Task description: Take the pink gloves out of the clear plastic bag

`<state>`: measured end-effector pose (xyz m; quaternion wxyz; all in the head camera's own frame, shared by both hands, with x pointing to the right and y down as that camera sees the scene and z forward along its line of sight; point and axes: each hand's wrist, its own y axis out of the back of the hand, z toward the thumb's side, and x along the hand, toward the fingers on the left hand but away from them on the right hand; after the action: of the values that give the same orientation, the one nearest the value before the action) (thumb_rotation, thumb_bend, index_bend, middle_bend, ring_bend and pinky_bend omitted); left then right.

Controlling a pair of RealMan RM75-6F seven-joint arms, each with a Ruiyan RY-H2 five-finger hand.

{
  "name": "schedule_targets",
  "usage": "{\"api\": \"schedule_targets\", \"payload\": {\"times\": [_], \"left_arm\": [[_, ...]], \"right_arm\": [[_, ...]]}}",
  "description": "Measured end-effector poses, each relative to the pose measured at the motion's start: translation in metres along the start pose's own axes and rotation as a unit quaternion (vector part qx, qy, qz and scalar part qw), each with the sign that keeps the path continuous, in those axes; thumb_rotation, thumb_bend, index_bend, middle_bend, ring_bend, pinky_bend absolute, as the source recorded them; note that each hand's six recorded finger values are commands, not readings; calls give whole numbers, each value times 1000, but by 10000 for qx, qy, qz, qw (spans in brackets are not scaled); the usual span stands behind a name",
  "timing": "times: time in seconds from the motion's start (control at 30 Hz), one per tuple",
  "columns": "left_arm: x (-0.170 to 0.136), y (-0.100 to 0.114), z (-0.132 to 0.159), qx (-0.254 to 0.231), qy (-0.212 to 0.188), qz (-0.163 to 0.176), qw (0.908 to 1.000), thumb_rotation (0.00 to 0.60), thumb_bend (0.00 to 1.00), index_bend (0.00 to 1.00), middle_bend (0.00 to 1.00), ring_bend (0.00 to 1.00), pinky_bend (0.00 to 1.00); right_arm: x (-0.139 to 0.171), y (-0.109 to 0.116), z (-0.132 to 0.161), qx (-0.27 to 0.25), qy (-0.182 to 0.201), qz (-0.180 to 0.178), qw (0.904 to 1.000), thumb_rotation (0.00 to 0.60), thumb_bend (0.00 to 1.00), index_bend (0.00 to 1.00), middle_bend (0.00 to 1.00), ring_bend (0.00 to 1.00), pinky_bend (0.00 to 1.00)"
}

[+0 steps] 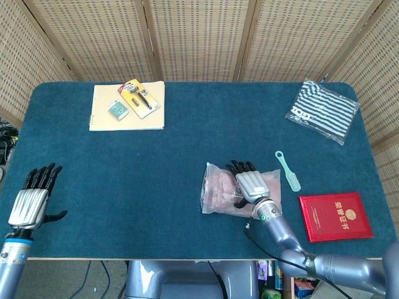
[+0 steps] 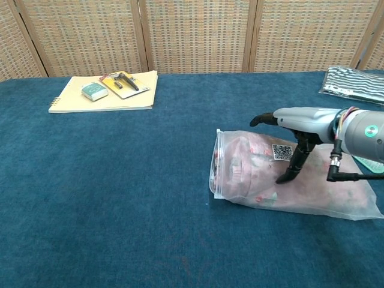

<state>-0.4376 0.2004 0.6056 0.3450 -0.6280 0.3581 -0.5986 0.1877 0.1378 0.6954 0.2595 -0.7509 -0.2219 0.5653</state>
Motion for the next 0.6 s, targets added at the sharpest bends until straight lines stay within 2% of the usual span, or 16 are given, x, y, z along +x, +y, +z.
{"api": "schedule_targets", "payload": {"times": [0.23, 0.37, 0.43, 0.5, 0.53, 0.57, 0.6], "left_arm": [[0, -1, 3, -26, -70, -11, 10000, 600, 49, 0, 0, 0, 0], [0, -2, 4, -11, -75, -28, 10000, 600, 49, 0, 0, 0, 0], [0, -3, 4, -7, -74, -45, 10000, 600, 48, 0, 0, 0, 0], [0, -4, 4, -6, -67, -65, 10000, 600, 48, 0, 0, 0, 0], [0, -5, 3, -5, -60, -72, 10000, 600, 49, 0, 0, 0, 0], [1, -5, 3, -4, -55, -74, 10000, 600, 50, 0, 0, 0, 0], [1, -5, 3, -6, -50, -76, 10000, 600, 51, 0, 0, 0, 0]], "right_arm": [[4, -20, -13, -8, -8, 394, 9992, 600, 0, 0, 0, 0, 0], [3, -28, -14, 8, 8, 477, 9989, 600, 0, 0, 1, 0, 0], [1, -30, -13, -18, 28, 433, 9991, 600, 0, 34, 51, 13, 18], [-2, -31, -12, 3, 50, 320, 9995, 600, 1, 190, 197, 113, 151], [-3, -31, -13, 25, 60, 259, 9996, 600, 39, 318, 305, 214, 287], [-5, -31, -13, 40, 71, 194, 9998, 600, 118, 439, 406, 315, 421], [-7, -32, -14, 37, 88, 108, 9999, 600, 191, 499, 463, 372, 492]]}}
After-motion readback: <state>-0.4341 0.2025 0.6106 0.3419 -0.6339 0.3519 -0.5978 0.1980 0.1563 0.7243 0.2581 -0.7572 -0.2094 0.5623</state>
